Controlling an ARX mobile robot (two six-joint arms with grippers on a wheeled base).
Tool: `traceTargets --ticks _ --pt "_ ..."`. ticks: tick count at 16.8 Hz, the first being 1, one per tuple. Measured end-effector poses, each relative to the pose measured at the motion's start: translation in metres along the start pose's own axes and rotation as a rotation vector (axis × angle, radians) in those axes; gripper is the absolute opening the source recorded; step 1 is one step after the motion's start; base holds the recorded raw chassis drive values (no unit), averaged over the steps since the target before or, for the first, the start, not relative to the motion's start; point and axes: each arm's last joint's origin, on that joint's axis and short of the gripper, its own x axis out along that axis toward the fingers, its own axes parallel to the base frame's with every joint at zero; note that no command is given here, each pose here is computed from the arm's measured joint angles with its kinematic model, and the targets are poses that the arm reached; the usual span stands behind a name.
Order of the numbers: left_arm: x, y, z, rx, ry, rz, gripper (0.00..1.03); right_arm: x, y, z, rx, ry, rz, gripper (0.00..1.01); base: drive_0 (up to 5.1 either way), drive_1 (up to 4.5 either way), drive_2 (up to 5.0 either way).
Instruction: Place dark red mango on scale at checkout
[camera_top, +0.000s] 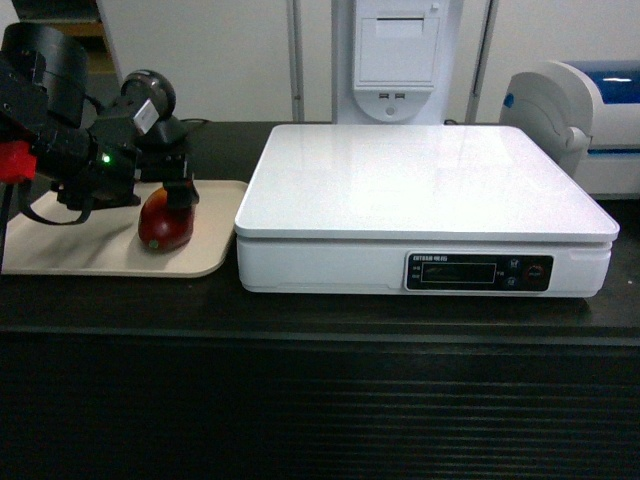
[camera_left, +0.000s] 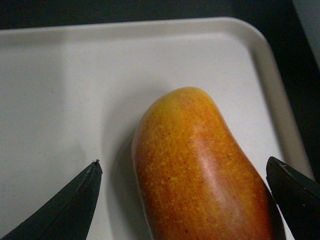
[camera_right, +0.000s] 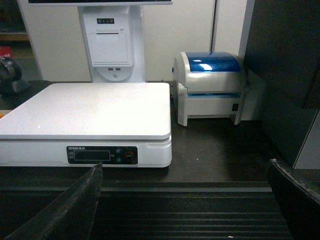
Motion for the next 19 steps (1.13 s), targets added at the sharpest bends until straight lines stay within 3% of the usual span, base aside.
traceTargets --ticks 5,6,8,13,15,16,17,18,19 --pt "0.017 0.003 -0.006 -0.008 0.053 0.026 0.98 0.0 0.0 0.0 0.0 0.0 0.0 0.98 0.0 0.0 0.0" --pt "0.017 0.003 -0.006 -0.005 0.055 0.026 0.82 0.0 0.0 0.0 0.0 0.0 0.0 0.98 0.0 0.0 0.0" --pt "0.017 0.003 -0.005 -0.002 0.054 0.032 0.67 0.0 0.0 0.0 0.0 0.0 0.0 0.98 0.0 0.0 0.0" --pt "-0.003 0.009 -0.002 0.005 0.019 0.061 0.64 0.0 0.0 0.0 0.0 0.0 0.0 0.98 0.0 0.0 0.0" --pt "-0.033 0.003 0.022 -0.005 -0.075 0.071 0.64 0.0 0.0 0.0 0.0 0.0 0.0 0.98 0.0 0.0 0.0" --pt "-0.059 -0.009 0.047 -0.022 -0.175 0.062 0.64 0.0 0.0 0.0 0.0 0.0 0.0 0.98 0.0 0.0 0.0" --pt "-0.074 -0.022 0.059 -0.028 -0.224 0.046 0.64 0.0 0.0 0.0 0.0 0.0 0.0 0.98 0.0 0.0 0.0" --pt "-0.094 -0.052 0.076 -0.046 -0.285 -0.004 0.64 0.0 0.0 0.0 0.0 0.0 0.0 0.98 0.0 0.0 0.0" --pt "-0.098 -0.073 0.084 -0.046 -0.307 -0.039 0.64 0.0 0.0 0.0 0.0 0.0 0.0 0.98 0.0 0.0 0.0"
